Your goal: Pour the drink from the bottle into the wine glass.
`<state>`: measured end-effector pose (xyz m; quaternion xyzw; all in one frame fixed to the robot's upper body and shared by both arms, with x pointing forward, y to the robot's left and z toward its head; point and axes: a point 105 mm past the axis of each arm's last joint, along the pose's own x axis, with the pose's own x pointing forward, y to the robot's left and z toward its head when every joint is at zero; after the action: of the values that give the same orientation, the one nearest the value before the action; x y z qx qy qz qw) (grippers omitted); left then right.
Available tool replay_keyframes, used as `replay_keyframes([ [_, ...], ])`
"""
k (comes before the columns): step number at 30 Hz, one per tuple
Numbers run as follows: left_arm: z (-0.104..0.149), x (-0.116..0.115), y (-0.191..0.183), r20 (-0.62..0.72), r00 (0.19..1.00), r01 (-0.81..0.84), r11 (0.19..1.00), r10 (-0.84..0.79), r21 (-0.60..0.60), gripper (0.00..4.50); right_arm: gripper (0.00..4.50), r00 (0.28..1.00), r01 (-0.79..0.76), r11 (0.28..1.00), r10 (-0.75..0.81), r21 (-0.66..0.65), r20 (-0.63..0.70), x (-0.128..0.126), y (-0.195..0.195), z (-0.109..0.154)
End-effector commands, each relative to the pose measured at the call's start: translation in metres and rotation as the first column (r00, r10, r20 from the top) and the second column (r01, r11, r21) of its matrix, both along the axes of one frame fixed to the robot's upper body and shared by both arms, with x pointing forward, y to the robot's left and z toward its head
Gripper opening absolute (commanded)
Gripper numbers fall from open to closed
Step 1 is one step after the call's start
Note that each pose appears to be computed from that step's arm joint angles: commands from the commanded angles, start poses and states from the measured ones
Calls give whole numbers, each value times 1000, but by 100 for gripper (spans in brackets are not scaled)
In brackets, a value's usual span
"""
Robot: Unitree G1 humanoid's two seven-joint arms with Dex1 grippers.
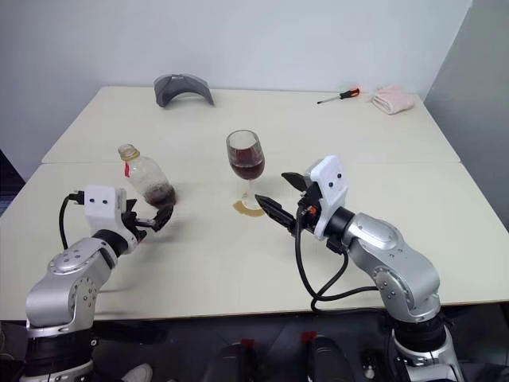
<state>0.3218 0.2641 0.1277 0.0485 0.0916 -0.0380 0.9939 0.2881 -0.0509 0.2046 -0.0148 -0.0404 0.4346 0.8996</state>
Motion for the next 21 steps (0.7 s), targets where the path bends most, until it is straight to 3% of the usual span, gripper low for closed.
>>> replay_keyframes([
  [1, 9, -12, -19, 42, 998, 43, 999, -43, -15, 445, 378, 998, 45, 999, -45, -7, 37, -7, -16, 2],
  [9, -6, -34, -70, 37, 993, 119, 988, -115, -103, 445, 378, 924, 382, 919, -381, -102, 30, 2, -63, -33],
  [15, -11, -41, -81, 55, 993, 113, 991, -109, -67, 445, 378, 774, 634, 767, -630, -102, 72, 0, -99, -46],
  [21, -17, -50, -75, 71, 997, 14, 997, -8, -72, 445, 378, 659, 751, 651, -748, -111, 70, -10, -122, -64],
])
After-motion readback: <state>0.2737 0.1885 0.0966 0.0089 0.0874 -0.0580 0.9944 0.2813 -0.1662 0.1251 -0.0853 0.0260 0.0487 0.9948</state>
